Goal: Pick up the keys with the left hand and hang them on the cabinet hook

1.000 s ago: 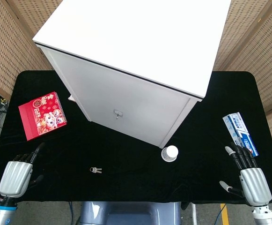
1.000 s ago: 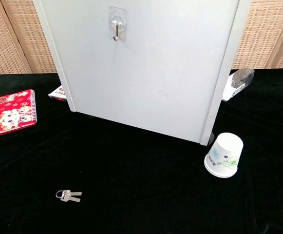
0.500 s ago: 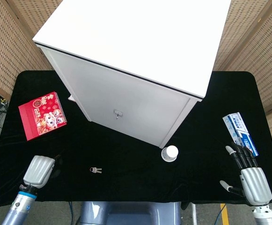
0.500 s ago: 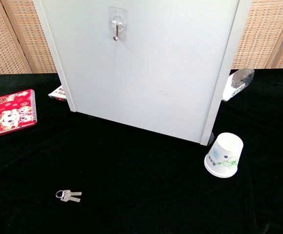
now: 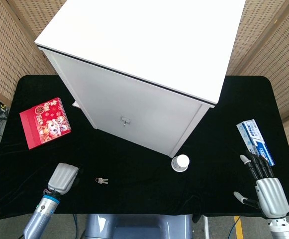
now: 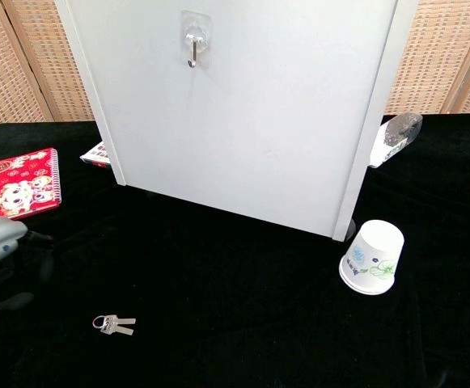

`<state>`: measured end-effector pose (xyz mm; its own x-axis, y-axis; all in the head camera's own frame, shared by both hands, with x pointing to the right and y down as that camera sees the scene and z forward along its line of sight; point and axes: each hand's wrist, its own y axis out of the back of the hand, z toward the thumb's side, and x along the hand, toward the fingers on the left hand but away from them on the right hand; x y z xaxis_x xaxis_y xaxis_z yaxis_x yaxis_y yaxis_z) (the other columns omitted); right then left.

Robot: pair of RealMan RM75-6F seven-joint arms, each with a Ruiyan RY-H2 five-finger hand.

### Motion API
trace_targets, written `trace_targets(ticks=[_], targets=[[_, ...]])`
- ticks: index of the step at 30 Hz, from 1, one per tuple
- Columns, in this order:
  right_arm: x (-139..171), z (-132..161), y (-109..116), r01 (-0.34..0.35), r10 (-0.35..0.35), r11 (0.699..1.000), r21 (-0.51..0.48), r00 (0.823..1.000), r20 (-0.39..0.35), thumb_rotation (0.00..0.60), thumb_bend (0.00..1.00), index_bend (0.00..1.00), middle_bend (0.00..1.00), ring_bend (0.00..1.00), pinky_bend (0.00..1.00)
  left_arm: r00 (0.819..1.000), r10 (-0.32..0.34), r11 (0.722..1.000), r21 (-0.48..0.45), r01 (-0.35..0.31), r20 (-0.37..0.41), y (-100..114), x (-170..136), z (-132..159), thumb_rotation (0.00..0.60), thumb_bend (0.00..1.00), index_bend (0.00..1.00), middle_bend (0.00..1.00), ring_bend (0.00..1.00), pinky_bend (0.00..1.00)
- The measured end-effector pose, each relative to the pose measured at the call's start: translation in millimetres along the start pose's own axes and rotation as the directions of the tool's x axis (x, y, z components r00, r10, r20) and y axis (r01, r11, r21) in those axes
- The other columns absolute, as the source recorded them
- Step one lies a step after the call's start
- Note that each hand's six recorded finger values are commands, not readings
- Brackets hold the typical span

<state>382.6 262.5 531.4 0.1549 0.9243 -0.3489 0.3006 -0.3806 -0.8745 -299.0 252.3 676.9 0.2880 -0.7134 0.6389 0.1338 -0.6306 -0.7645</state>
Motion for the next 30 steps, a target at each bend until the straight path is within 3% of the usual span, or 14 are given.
trace_targets(ticks=[6, 19, 30], targets=[[0, -1, 1, 0.003, -0.003, 1.000, -0.003, 1.000, 0.001, 0.600, 0.11, 0.00, 0.00, 0.00, 0.00, 0.999, -0.015, 1.000, 0.020, 0.014, 0.037, -9, 10, 20, 0.600, 0.45, 0.48, 0.95, 0.88, 0.79], [0, -2, 5, 0.012, -0.012, 1.000, -0.018, 1.000, 0.002, 0.600, 0.11, 0.00, 0.00, 0.00, 0.00, 0.997, -0.073, 0.995, 0.072, 0.071, 0.035, -34, 23, 34, 0.600, 0.44, 0.48, 0.95, 0.88, 0.79], [0, -3, 6, 0.015, -0.014, 1.000, -0.021, 1.000, 0.008, 0.600, 0.11, 0.00, 0.00, 0.00, 0.00, 0.995, -0.085, 0.994, 0.077, 0.082, 0.047, -42, 28, 44, 0.600, 0.44, 0.48, 0.95, 0.88, 0.79]])
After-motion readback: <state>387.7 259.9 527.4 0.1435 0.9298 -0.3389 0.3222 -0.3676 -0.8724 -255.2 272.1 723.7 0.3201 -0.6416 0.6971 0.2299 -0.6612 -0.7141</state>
